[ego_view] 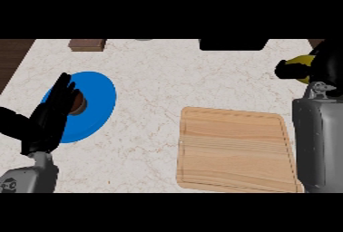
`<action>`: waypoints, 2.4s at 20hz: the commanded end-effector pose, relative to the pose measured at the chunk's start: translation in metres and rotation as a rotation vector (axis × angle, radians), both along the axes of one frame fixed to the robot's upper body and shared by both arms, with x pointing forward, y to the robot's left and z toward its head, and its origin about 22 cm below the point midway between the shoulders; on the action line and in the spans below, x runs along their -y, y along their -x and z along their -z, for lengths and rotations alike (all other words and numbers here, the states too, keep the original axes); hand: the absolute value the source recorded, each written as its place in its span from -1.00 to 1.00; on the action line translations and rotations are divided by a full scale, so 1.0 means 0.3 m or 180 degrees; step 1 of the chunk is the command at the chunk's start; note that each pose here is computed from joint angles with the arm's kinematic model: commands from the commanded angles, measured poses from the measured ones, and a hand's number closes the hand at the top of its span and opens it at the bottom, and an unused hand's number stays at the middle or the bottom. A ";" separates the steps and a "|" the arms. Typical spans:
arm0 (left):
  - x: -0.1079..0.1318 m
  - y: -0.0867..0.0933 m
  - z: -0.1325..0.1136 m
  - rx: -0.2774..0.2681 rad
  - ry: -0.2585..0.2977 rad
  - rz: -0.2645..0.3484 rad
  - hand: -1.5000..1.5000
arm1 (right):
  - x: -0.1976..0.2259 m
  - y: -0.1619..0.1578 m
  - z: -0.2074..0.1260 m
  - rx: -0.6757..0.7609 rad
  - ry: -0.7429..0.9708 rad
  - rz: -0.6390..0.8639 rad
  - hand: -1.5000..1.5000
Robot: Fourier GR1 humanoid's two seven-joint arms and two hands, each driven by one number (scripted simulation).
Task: Pick the lemon from the cutting board and place it in the pan
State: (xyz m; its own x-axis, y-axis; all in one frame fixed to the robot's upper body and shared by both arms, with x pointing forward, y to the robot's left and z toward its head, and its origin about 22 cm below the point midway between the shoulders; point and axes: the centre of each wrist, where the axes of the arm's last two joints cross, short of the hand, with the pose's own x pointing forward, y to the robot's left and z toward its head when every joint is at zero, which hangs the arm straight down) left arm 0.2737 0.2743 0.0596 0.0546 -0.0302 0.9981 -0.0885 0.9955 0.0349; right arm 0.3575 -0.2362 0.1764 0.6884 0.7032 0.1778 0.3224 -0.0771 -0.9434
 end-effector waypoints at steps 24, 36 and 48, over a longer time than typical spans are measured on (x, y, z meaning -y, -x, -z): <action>0.038 0.016 -0.013 -0.0013 0.0032 0.0092 0.00 | 0.834 0.175 0.404 0.0265 -0.0448 0.0050 1.00; -0.022 -0.036 -0.008 0.0052 -0.0020 0.0032 0.00 | 0.923 0.301 0.587 0.0182 -0.1435 0.0412 -1.00; 0.023 0.034 0.048 0.0002 -0.0006 -0.0047 0.00 | 1.057 0.452 0.505 0.2030 -0.1867 0.0165 -1.00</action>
